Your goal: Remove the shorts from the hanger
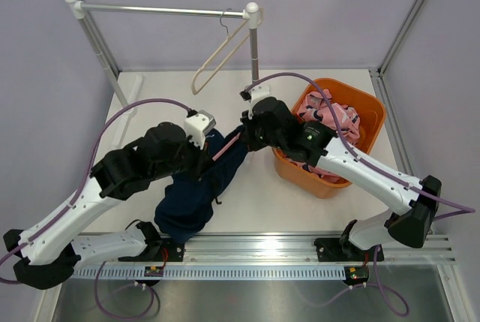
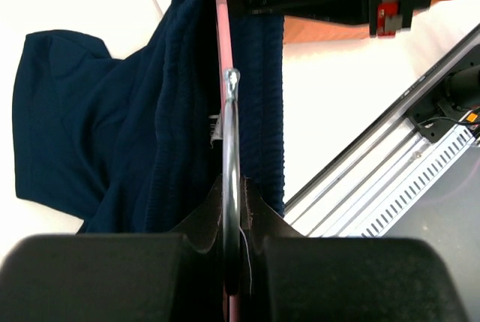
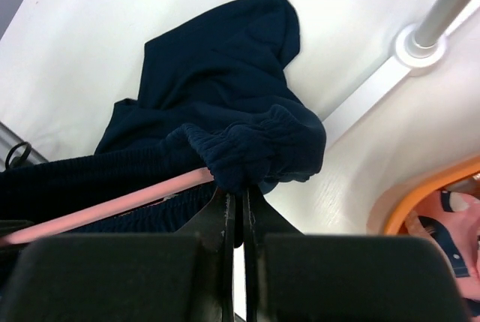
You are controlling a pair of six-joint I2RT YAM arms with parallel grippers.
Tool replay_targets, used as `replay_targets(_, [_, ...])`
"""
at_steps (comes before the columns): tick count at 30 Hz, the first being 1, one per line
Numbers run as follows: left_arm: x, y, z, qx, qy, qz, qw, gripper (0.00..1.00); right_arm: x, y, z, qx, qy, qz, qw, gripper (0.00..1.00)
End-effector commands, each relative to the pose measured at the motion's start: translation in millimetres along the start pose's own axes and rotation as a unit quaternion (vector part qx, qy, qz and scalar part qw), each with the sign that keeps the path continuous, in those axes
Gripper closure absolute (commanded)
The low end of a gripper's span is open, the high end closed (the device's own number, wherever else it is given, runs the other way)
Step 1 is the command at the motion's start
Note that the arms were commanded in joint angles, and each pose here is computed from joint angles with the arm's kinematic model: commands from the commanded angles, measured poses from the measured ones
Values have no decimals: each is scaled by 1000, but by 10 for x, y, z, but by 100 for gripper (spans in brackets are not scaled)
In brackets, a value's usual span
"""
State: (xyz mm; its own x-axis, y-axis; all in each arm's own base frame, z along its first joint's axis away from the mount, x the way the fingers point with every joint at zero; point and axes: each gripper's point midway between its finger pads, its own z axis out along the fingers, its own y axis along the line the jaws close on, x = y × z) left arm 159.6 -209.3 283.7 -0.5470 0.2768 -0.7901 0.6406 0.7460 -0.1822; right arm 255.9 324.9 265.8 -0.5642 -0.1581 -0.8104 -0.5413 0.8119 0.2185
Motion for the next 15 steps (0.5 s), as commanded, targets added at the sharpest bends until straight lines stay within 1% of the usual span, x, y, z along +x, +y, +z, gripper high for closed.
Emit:
replay_targets(1, [-35,-124,-153,39,-29,10,999,100,-295,-371,-27,79,-37,6,996,100])
replay_targets(3, [-9,-124,-196,43,-31,10,999,100,-335,-467,-6,86,-37,16,996,100])
replay_targets(11, [9,-151,-300,58,-44,14,997,100,-343,-592,134,96,-26,28,995,100])
replay_targets(15, [-40,-148,-328,57,-58,15,997,100,-340,-502,150,71,-26,33,997,100])
